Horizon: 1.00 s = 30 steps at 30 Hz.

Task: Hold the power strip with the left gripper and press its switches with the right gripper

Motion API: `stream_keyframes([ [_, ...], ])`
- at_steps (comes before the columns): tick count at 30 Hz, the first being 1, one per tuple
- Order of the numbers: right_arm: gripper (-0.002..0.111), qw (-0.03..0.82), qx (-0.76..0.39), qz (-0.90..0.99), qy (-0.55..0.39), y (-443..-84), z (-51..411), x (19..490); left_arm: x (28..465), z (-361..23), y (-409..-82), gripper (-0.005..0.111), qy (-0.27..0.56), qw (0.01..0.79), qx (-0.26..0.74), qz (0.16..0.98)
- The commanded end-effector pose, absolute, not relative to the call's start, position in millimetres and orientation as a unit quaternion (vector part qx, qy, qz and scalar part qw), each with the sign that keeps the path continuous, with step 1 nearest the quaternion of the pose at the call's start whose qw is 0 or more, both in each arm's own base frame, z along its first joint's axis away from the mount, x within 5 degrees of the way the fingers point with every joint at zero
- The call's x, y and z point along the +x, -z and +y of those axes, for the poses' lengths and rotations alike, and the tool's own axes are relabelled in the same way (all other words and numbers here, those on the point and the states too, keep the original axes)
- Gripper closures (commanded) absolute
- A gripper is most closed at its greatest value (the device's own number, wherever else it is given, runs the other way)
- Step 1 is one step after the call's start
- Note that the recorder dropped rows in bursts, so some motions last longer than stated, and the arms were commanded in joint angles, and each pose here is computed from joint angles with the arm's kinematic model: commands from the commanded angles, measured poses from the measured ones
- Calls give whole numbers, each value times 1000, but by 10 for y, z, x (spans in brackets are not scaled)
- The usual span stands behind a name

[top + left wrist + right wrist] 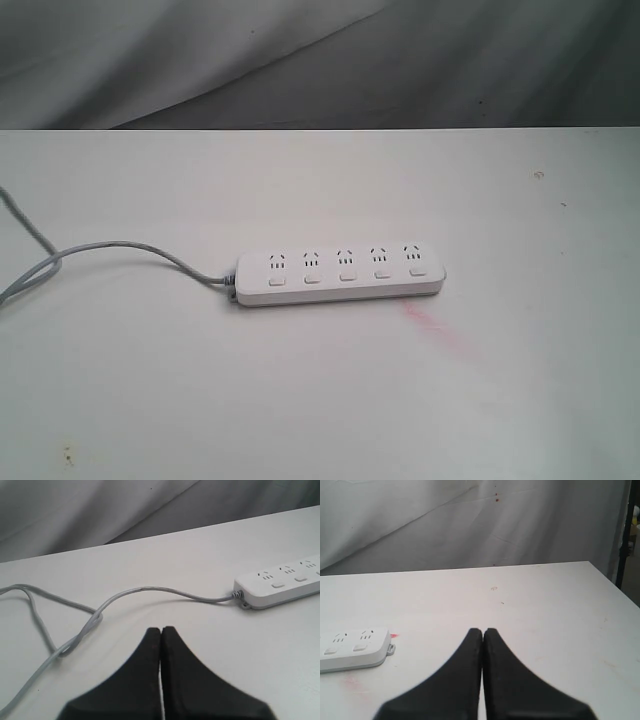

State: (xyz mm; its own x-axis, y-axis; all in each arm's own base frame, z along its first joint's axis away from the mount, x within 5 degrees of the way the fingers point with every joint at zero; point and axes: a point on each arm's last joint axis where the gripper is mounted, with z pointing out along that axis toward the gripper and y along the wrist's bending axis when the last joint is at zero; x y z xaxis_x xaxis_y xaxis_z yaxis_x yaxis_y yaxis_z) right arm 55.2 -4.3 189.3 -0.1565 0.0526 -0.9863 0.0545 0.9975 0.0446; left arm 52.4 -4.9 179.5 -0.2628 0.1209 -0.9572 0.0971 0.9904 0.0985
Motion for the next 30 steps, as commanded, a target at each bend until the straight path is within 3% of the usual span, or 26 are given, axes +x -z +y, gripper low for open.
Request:
stream_keyframes([
  [1, 108, 651, 38, 758, -3, -1913, -41, 553, 537, -27, -1834, 107, -44, 615, 91, 782],
  [15, 108, 651, 38, 758, -3, -1913, -41, 553, 560, -19, -2144, 107, -71, 738, 87, 665],
  [23, 108, 651, 38, 758, -3, -1913, -41, 553, 529, 19, -2306, 107, 140, 787, -110, 590],
  [30, 108, 651, 38, 758, -3, -1913, -41, 553, 530, 14, -2309, 107, 229, 760, -177, 582],
])
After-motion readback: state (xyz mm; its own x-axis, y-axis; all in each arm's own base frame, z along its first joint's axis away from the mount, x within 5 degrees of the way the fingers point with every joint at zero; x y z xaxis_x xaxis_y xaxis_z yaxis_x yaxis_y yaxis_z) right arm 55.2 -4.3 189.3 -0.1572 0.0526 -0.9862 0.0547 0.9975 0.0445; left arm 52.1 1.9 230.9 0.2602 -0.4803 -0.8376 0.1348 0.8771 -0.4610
